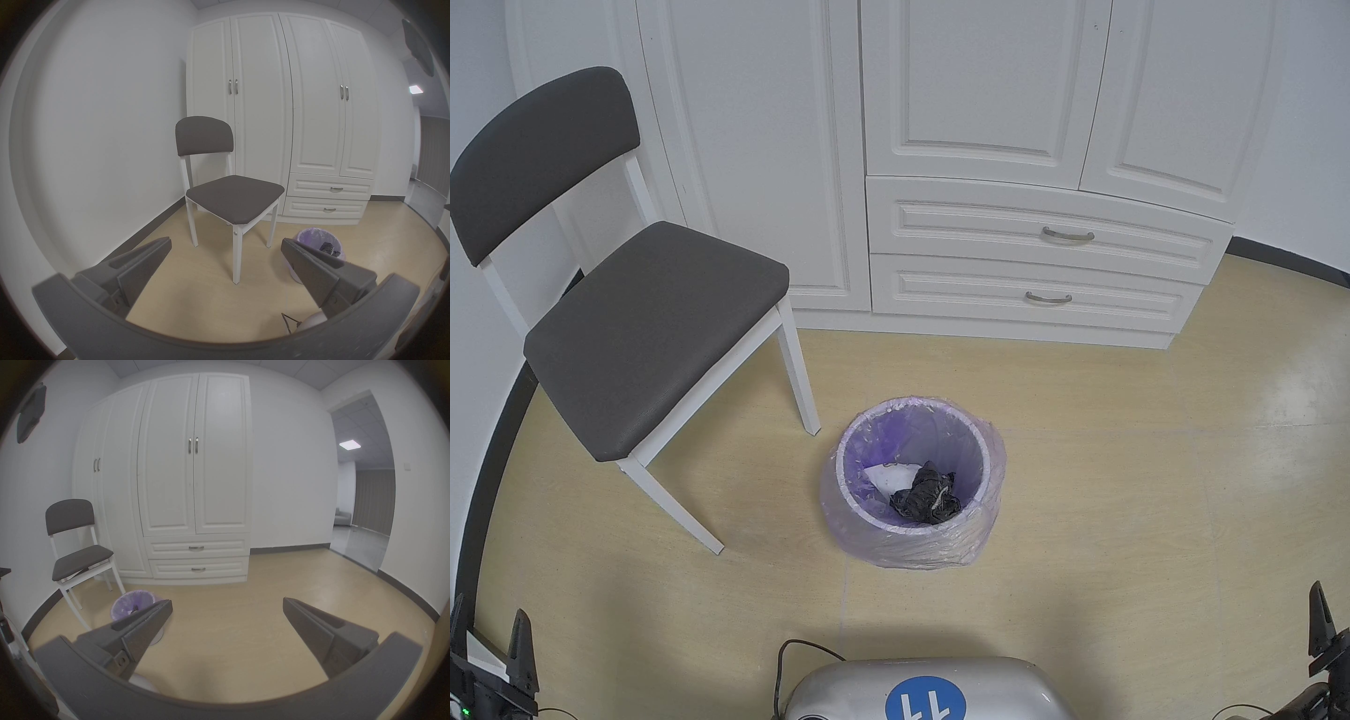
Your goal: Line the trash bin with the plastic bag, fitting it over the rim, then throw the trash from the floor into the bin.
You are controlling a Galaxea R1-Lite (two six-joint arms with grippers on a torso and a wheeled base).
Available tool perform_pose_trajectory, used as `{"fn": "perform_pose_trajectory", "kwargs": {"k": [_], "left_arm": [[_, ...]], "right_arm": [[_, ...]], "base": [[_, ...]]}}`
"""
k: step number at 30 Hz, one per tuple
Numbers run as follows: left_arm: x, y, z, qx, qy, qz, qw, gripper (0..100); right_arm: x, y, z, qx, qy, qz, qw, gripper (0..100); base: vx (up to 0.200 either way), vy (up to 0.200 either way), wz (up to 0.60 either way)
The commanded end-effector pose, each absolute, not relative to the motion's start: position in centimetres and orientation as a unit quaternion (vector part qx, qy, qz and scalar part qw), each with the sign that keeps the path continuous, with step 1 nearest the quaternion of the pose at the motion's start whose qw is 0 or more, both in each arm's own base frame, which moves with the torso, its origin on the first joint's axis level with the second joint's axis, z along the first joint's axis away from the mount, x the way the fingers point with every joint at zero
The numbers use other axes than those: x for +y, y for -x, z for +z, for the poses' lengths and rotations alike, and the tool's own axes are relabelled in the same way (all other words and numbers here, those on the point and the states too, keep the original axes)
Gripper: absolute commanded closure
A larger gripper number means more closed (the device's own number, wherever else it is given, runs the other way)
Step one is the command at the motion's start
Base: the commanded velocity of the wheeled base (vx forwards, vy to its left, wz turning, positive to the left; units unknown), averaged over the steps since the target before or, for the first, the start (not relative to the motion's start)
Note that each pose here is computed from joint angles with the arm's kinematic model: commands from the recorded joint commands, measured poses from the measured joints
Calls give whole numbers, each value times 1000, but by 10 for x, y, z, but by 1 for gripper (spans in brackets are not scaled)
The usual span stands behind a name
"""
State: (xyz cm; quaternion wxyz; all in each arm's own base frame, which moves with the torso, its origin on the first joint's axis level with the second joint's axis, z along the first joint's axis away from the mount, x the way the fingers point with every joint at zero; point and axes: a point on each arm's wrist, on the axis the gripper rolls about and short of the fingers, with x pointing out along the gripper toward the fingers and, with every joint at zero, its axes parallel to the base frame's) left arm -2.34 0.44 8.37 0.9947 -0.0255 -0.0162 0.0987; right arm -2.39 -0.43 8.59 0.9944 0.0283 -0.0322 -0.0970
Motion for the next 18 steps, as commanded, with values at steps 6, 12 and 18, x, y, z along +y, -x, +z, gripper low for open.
{"fn": "perform_pose_trajectory", "kwargs": {"k": [6,12,18], "left_arm": [[4,24,81,-24,37,96,994,0],[2,23,80,-21,39,51,998,0],[2,23,80,-22,39,41,998,0]], "right_arm": [[-1,23,83,-35,-42,-30,998,0],[-1,23,83,-32,-16,-15,999,0],[0,23,76,2,-2,-6,1000,0]], "base": [[0,0,0],[0,0,0],[0,0,0]]}}
